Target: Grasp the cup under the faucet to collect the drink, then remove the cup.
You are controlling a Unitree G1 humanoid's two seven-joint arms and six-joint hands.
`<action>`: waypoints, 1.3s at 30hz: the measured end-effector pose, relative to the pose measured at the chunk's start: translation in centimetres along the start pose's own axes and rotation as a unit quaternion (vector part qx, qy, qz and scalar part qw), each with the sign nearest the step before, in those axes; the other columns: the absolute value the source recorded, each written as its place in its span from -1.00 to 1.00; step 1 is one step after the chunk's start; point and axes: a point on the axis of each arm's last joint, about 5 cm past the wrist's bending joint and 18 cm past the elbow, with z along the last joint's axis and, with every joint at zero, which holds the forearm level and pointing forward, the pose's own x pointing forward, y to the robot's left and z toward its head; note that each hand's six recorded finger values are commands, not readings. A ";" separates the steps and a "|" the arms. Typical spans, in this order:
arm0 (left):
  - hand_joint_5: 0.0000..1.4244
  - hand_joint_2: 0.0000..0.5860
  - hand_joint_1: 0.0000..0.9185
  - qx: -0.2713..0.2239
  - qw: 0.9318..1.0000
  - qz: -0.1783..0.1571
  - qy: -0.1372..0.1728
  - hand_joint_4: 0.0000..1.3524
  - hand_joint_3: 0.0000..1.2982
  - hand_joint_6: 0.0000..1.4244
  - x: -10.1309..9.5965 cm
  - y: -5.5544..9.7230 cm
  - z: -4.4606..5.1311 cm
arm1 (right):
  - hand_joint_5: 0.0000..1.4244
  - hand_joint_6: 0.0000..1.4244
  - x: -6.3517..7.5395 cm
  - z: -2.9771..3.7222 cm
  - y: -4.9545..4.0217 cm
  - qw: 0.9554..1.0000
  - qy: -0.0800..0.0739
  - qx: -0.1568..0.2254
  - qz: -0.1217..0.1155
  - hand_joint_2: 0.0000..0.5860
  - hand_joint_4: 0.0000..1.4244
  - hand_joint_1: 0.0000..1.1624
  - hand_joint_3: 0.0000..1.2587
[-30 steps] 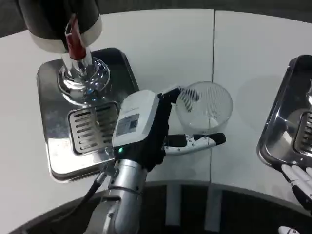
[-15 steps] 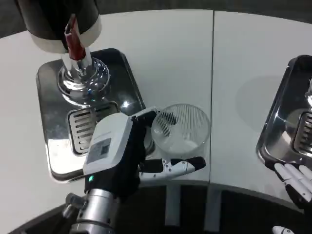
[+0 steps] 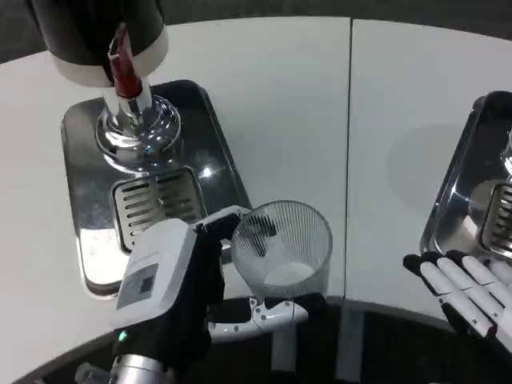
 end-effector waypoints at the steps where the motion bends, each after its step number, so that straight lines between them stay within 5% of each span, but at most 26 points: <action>1: 0.74 -0.96 0.47 0.001 1.000 0.000 -0.001 0.52 0.48 0.96 0.0 0.0 0.05 | -1.00 -1.00 0.0 0.00 0.05 1.000 -0.001 0.000 -0.001 0.61 -1.00 -0.84 -1.00; 16: 0.74 -0.97 0.47 -0.015 1.000 -0.008 -0.006 0.52 0.48 0.96 -1.4 -0.1 1.31 | -1.00 -1.00 -0.3 -0.24 -0.04 0.999 -0.019 -0.017 -0.025 0.61 -1.00 -0.84 -1.00; 23: 0.74 -0.98 0.47 -0.020 1.000 -0.010 -0.004 0.52 0.48 0.96 -2.2 0.1 1.75 | -1.00 -1.00 -0.3 0.11 -0.96 0.998 -0.031 -0.008 -0.055 0.56 -1.00 -0.85 -1.00; 39: 0.74 -0.98 0.47 -0.017 1.000 -0.007 0.003 0.52 0.48 0.94 -2.7 0.1 1.93 | -1.00 -1.00 0.3 0.58 -1.31 0.998 -0.040 -0.004 -0.055 0.55 -1.00 -0.86 -1.00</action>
